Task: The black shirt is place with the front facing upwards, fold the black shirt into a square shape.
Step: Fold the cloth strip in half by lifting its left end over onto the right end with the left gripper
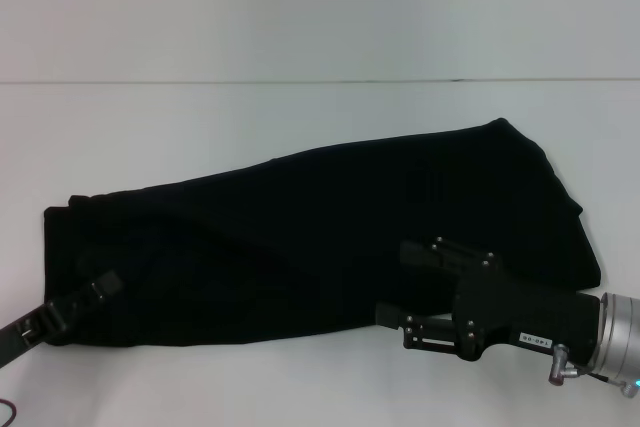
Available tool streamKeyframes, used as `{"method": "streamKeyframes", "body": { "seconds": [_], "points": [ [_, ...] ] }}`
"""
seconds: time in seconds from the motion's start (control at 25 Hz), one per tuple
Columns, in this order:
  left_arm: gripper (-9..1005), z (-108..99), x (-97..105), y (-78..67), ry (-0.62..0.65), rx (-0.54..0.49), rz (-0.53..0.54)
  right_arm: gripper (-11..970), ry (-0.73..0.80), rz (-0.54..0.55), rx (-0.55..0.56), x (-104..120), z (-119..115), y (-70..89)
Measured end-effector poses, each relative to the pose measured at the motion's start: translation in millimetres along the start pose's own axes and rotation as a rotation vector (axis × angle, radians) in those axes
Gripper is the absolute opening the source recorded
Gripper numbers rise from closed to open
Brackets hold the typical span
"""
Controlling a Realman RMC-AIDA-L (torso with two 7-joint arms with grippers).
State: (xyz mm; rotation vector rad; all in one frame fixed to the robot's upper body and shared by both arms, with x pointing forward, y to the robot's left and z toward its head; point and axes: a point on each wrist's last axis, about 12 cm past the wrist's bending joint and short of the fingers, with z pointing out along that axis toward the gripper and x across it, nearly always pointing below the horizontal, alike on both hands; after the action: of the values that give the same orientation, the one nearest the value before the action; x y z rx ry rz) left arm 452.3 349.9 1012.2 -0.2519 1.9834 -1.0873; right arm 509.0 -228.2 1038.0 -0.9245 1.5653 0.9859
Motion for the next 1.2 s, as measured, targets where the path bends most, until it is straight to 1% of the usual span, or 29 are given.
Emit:
{"method": "streamKeyframes", "body": {
  "seconds": [0.12, 0.24, 0.4, 0.44, 0.64, 0.68, 0.76, 0.8, 0.88, 1.0, 1.08, 1.2],
  "points": [
    [146, -3, 2, -1.7, -0.01, 0.017, 0.038, 883, 0.0, 0.0, 0.0, 0, 0, 0.1],
    [341, -8, 2, -0.4, -0.036, 0.011, 0.036, 883, 0.0, 0.0, 0.0, 0, 0, 0.0],
    [532, -21, -1, 5.2, -0.101, -0.022, 0.014, 883, -0.002, -0.001, -0.003, 0, 0, 0.1],
    [580, -27, -3, 7.6, -0.126, -0.035, 0.004, 883, -0.003, 0.0, -0.003, 0, 0, 0.3],
    [767, -54, -7, 16.6, -0.219, -0.086, -0.054, 882, -0.004, 0.001, -0.005, 0, 0, 0.8],
    [804, -59, -8, 16.6, -0.237, -0.082, -0.058, 882, -0.004, 0.001, -0.005, 0, 0, 1.1],
    [823, -61, -13, 11.1, -0.249, -0.028, -0.06, 882, -0.005, 0.001, -0.005, 0, 0, 1.5],
    [832, -59, -15, 7.2, -0.245, 0.008, -0.062, 882, -0.005, 0.001, -0.005, 0, 1, 1.5],
    [851, -46, -24, -3.4, -0.216, 0.1, -0.076, 882, -0.003, 0.0, -0.003, 0, 1, 1.2],
    [880, -13, -32, -16.2, -0.093, 0.18, -0.109, 882, 0.001, -0.001, -0.001, 1, 1, 1.1],
    [899, 8, -34, -21.0, -0.003, 0.182, -0.134, 882, 0.006, -0.002, 0.001, 2, 1, 1.0],
    [907, 30, -33, -21.6, 0.066, 0.132, -0.161, 883, 0.009, 0.002, 0.001, 3, 1, 1.9]
  ]
}}
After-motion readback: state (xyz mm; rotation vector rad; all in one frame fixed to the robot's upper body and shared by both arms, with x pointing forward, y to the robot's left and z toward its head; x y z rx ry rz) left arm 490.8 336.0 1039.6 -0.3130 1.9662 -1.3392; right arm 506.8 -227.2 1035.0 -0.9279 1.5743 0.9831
